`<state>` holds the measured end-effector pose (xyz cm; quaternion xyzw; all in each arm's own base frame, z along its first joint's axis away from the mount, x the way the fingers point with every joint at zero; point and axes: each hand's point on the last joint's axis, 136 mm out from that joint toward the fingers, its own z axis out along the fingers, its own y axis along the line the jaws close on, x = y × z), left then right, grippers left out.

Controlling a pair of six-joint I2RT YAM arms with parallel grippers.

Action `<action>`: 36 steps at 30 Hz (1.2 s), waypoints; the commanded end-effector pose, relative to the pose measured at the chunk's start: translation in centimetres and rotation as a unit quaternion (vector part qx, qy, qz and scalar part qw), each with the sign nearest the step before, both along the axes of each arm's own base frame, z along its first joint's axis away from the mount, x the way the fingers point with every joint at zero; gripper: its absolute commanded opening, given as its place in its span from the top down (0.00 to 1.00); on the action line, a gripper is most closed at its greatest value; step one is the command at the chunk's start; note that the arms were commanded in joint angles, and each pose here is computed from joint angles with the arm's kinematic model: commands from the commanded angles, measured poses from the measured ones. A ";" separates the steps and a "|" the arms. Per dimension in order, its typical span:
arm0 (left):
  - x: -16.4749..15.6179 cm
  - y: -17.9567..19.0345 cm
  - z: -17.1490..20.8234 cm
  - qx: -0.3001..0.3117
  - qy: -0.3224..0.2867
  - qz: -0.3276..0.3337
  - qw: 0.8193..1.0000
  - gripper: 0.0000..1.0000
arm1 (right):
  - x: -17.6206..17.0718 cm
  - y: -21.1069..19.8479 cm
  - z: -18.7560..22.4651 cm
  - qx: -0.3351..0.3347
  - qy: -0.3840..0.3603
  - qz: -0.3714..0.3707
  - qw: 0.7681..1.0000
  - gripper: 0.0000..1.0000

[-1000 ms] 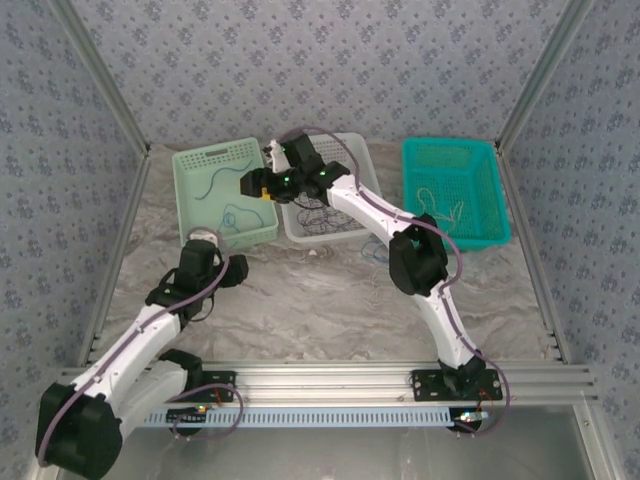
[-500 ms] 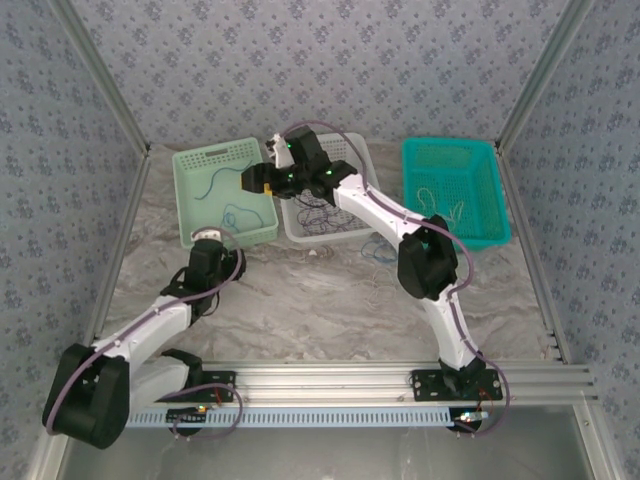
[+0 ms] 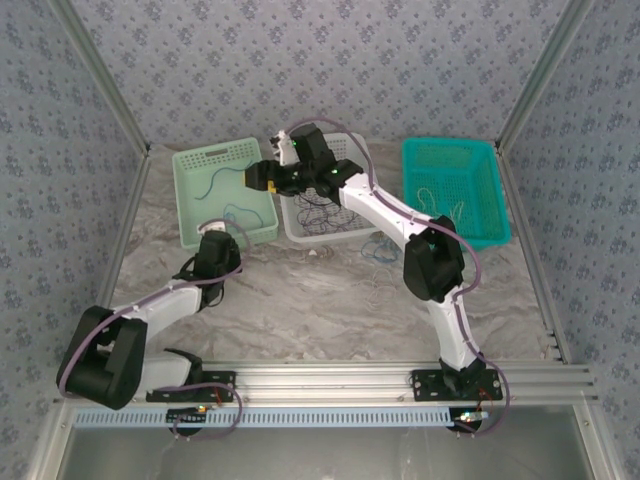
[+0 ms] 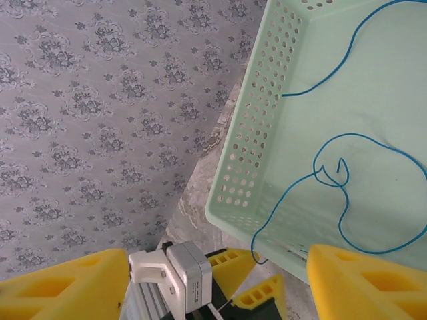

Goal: Untangle the cables

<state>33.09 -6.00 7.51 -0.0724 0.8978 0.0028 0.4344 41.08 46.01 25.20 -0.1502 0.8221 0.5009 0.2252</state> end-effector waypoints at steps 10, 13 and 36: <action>0.4 -1.0 1.8 -0.007 -0.005 -0.025 1.000 1.00 | -1.2 -3.0 2.1 0.009 -0.018 0.001 1.000 0.27; -0.1 -1.2 2.9 -0.013 -0.010 -0.034 0.999 1.00 | -1.2 -4.6 1.9 0.002 -0.019 -0.010 1.000 0.27; 3.0 -2.8 15.2 -0.003 -0.086 -0.113 0.990 1.00 | -2.2 -12.8 0.3 -0.008 -0.004 -0.078 0.997 0.27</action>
